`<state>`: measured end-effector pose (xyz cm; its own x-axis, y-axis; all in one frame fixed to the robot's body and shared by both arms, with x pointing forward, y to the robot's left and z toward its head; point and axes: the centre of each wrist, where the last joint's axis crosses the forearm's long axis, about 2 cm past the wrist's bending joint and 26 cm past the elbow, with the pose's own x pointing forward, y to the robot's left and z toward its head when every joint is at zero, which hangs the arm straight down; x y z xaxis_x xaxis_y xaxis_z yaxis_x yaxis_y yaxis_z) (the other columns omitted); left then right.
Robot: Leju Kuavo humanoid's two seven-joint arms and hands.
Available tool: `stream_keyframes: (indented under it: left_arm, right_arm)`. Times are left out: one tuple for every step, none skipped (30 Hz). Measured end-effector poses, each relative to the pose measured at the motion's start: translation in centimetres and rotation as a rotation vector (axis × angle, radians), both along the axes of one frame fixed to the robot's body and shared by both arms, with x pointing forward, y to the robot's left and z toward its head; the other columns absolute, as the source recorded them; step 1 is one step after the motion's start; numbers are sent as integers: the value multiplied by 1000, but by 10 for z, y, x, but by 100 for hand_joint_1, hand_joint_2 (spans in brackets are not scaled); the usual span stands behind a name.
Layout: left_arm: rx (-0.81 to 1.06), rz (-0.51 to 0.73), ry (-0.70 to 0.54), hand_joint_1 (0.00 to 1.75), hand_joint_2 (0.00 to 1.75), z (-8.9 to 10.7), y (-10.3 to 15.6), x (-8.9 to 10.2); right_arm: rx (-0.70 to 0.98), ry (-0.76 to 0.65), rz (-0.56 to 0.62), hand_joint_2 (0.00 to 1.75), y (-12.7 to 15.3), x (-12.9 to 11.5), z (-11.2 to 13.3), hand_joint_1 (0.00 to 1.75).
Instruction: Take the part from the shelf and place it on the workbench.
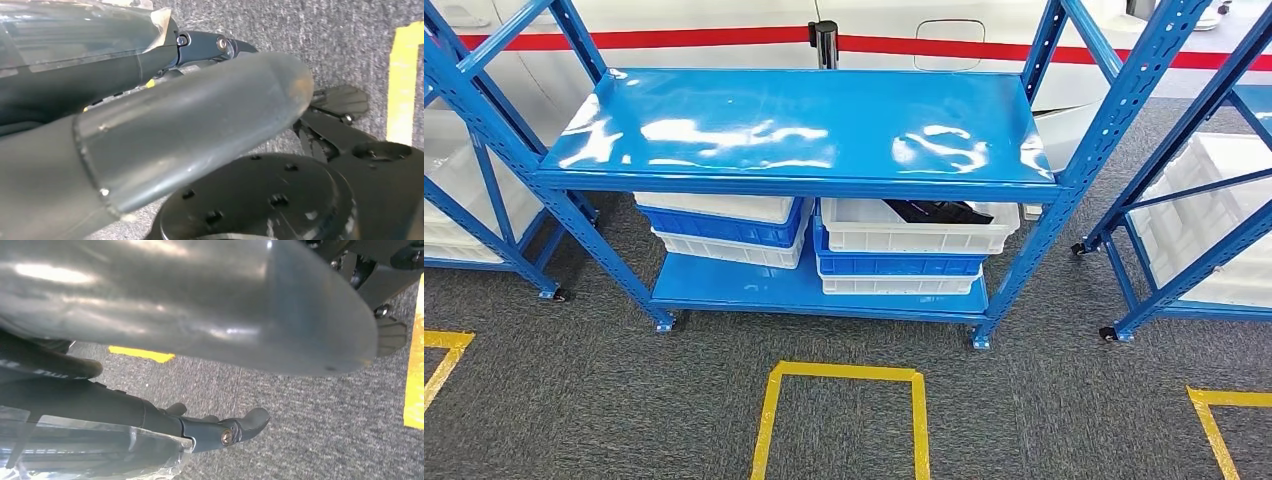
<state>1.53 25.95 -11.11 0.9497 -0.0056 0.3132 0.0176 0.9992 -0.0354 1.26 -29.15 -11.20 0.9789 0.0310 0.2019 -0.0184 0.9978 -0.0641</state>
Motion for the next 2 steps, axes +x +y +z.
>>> stream_keyframes:
  left_arm:
    - [1,0,4,0,0,0,2,0]
    - [2,-1,6,0,0,0,3,-1]
  right_arm:
    - [5,-3,-3,0,0,-1,0,0]
    - [8,-4,-5,0,0,-1,0,0]
